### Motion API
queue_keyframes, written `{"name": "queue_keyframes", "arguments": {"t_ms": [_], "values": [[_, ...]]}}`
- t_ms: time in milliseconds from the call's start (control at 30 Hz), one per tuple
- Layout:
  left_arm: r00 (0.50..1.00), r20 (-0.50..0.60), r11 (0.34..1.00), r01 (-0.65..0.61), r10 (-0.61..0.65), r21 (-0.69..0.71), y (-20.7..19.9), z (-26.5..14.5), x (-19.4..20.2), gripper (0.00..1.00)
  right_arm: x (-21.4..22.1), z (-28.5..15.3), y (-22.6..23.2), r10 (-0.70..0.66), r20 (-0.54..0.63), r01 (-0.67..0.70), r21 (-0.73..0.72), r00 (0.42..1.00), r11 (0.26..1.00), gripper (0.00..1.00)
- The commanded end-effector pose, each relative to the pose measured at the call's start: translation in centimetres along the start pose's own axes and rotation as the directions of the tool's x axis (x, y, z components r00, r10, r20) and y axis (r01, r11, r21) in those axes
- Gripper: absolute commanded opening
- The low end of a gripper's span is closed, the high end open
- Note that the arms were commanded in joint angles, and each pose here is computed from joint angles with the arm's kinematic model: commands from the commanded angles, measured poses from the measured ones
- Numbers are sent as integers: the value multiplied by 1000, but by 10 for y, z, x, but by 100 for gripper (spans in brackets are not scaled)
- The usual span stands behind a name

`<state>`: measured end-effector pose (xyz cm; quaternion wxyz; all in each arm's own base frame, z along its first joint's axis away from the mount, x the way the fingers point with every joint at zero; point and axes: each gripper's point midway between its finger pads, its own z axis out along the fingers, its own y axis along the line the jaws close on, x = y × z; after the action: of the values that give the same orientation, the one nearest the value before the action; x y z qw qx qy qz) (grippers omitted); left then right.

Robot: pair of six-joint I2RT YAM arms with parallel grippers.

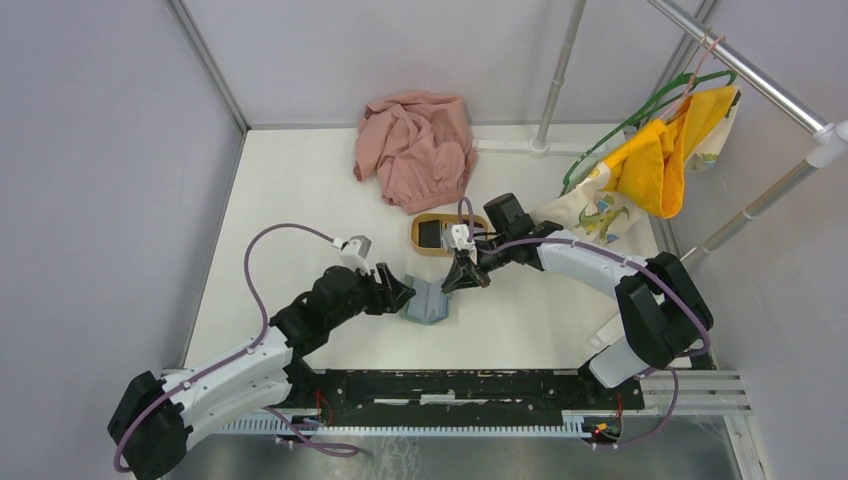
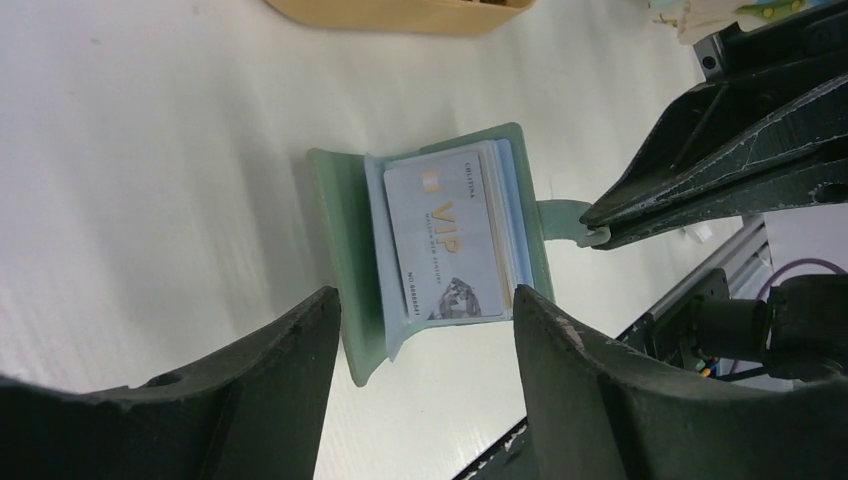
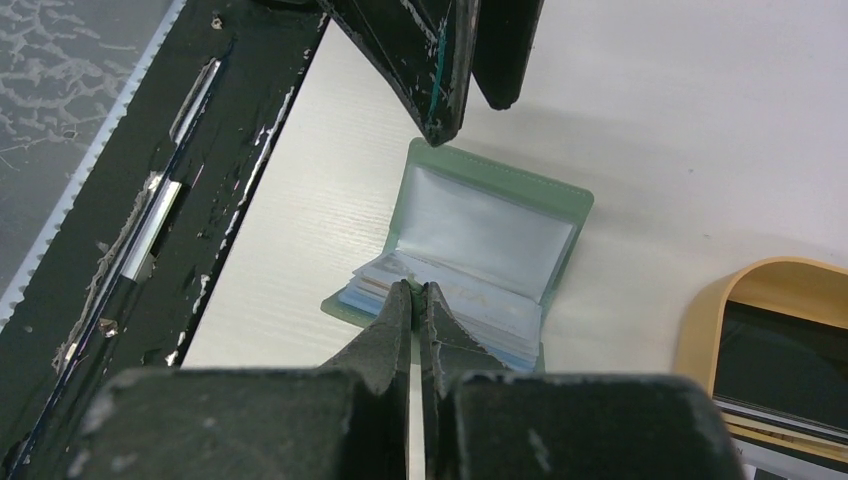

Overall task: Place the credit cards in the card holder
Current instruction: Open the card holder at the center of the board.

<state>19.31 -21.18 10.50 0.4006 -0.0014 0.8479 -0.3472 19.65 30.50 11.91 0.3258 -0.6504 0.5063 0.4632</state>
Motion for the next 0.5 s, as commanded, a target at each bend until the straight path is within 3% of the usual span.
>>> {"name": "queue_keyframes", "arguments": {"t_ms": [0, 267, 467], "values": [[1000, -20, 992, 9, -7, 125, -25, 11, 2, 71, -18, -9, -7, -104, -2, 104, 26, 995, 994, 0], [998, -66, 979, 23, -9, 204, -39, 24, 11, 82, -31, -11, -4, -109, 48, 108, 18, 993, 994, 0], [997, -75, 974, 36, -20, 226, -43, 27, 13, 81, -33, -11, -5, -92, 57, 90, 32, 994, 995, 0]]}}
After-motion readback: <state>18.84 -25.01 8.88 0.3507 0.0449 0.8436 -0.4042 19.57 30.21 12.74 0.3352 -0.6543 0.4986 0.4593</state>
